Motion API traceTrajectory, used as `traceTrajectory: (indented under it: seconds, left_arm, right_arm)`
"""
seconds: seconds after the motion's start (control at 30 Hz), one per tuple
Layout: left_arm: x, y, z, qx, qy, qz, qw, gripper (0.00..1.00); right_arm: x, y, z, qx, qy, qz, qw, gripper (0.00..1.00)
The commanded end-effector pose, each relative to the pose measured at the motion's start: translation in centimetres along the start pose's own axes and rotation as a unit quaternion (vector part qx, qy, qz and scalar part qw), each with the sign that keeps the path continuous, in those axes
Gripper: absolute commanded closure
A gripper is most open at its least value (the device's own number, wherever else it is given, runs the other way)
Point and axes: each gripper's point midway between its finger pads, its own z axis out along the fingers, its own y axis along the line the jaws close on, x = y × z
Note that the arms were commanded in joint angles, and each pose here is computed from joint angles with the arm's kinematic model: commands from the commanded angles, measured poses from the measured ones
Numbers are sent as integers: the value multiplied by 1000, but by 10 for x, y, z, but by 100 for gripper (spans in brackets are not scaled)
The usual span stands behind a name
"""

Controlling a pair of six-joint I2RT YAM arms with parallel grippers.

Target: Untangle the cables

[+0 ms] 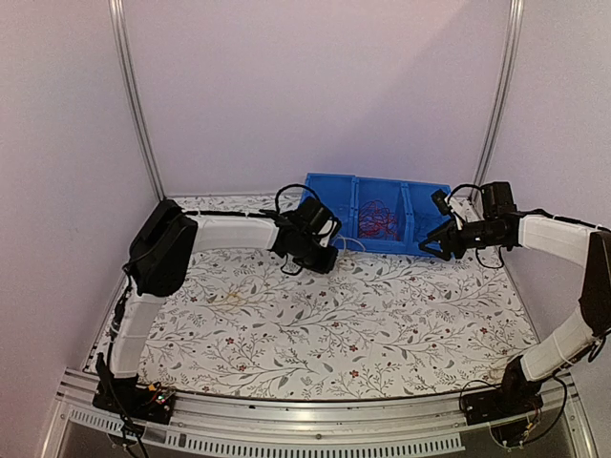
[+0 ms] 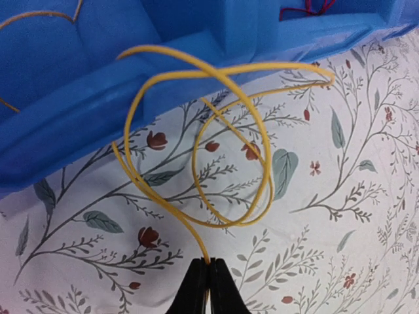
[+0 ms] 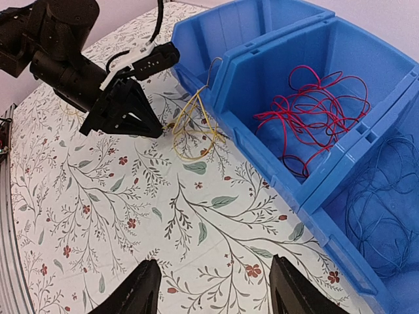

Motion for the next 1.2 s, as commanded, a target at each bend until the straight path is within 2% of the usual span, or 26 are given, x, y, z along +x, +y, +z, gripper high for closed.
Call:
traceTrajectory:
  seconds: [0.0,0.17,0.33,0.5,0.63,0.7,0.9,1.03,1.07,1.17]
  left_arm:
    - [-79,-15,-76,2,-135,30,990,100]
    - [-134,-2,-119,-18,-228,38,973,100]
    - [-191,8,-161,-33,-319,54,946,100]
    - [-233,22,-173,-42,-373,64,925,100]
    - [-254,42,-159,-58,-393,70,915,100]
    - [-256,56,-144,-61,-389,65,917,100]
    - [-230,69,-100,-51,-348,50,935,100]
    - [-220,59,-102,-24,-345,49,937,100]
    - [-217,55,-102,-18,-344,52,937,97]
    - [-213,48,-110,-10,-337,59,940,67]
  right_arm:
    - [3,-2,2,-5,5,2,1000,39]
    - [5,-2,3,-5,7,3,1000,39]
    - [7,-3,4,-3,10,4,1000,39]
    - [9,-5,5,0,14,4,1000,39]
    - [10,-6,5,3,15,3,1000,39]
    - [11,-7,5,6,17,3,1000,39]
    - [11,-8,3,12,19,-2,1000,39]
    - [12,-8,5,8,19,0,1000,39]
    - [12,-8,6,7,20,1,1000,40]
    - [12,-7,6,2,20,3,1000,39]
